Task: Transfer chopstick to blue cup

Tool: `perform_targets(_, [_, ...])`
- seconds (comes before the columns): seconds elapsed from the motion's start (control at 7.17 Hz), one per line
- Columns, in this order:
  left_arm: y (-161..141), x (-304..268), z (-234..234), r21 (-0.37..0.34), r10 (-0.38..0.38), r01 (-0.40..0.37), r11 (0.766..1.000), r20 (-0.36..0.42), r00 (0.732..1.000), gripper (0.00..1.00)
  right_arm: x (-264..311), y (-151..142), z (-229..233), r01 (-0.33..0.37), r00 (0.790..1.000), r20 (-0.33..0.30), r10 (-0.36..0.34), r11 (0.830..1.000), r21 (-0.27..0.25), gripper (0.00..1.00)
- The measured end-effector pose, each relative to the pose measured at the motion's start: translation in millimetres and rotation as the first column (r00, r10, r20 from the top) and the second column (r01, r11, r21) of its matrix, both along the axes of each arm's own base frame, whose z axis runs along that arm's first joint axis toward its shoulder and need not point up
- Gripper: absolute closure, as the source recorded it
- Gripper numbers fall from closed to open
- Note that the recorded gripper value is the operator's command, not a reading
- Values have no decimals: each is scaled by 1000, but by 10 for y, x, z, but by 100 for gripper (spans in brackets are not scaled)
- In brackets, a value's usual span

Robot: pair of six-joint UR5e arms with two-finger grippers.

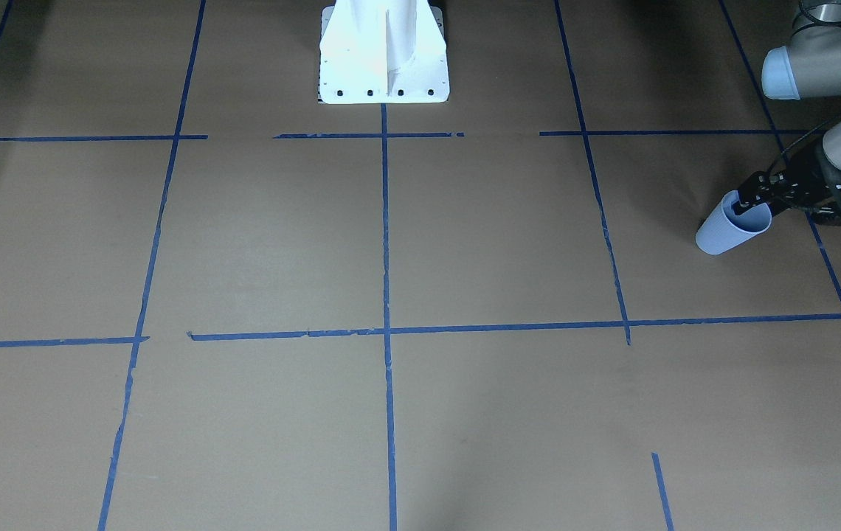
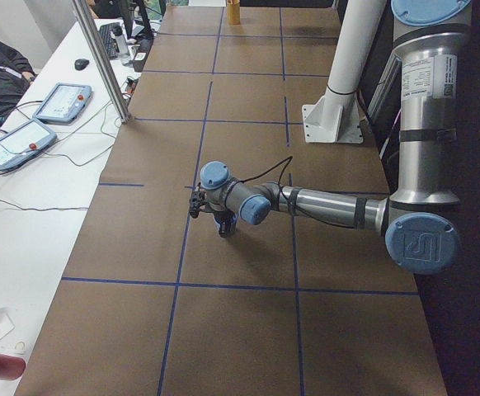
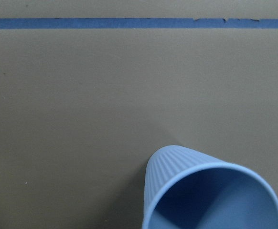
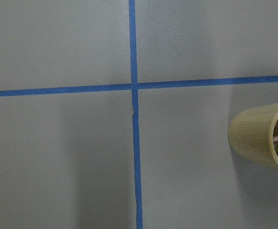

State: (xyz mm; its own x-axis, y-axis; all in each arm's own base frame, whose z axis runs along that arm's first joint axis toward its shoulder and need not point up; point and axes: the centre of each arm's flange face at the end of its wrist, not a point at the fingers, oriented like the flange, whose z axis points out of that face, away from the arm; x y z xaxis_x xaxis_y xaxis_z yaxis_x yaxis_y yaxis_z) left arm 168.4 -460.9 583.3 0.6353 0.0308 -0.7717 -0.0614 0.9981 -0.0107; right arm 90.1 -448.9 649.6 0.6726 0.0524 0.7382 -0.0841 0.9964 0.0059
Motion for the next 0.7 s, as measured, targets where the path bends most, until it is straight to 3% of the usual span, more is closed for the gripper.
perform_targets(0.42, [-70, 26, -216, 4, -15, 15, 1000, -13, 1000, 100, -1, -4, -29, -1, 1000, 2, 1, 1000, 4, 0])
perform_targets(0.7, [-164, 22, -1040, -30, -31, 31, 999, -2, 1000, 100, -2, -18, -164, -5, 1000, 2, 5, 1000, 26, 0])
